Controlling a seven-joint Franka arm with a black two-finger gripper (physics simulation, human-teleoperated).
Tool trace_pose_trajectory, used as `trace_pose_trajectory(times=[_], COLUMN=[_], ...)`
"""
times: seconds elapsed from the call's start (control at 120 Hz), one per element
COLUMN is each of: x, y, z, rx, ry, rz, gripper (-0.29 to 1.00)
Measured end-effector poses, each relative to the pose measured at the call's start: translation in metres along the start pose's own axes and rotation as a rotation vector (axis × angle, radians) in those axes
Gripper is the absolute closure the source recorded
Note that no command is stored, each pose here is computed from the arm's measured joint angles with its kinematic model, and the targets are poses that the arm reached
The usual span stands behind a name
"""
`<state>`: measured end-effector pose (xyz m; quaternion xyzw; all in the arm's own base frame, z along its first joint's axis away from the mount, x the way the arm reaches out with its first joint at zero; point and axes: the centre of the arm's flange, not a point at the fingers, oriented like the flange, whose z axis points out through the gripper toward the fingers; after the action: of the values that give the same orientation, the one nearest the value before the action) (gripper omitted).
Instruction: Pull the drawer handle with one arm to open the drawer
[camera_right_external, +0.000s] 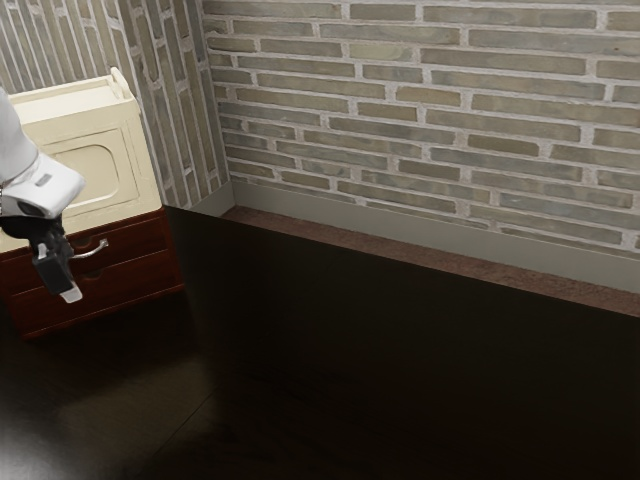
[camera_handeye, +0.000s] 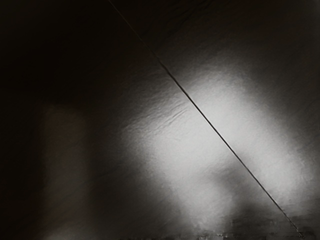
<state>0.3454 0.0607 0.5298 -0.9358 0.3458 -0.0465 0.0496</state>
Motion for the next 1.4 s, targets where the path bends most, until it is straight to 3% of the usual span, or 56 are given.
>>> trace_pose_trajectory(times=[0.142,0.45,0.783,1.117,1.317,1.4], x=[-0.005,0.000,0.017,0.018,-0.024,-0.021], y=[-0.030,-0.072,-0.077,-0.076,-0.101,-0.106], z=[0.037,0.093,0.076,0.054,0.061,0.072], rx=[-0.033,-0.023,0.077,0.126,0.109,0.116], ry=[-0.048,-0.059,0.001,0.027,-0.008,-0.005], rz=[0.072,0.201,0.323,0.383,0.253,0.225], gripper=[0.00,0.00,0.00,0.00,0.00,0.00])
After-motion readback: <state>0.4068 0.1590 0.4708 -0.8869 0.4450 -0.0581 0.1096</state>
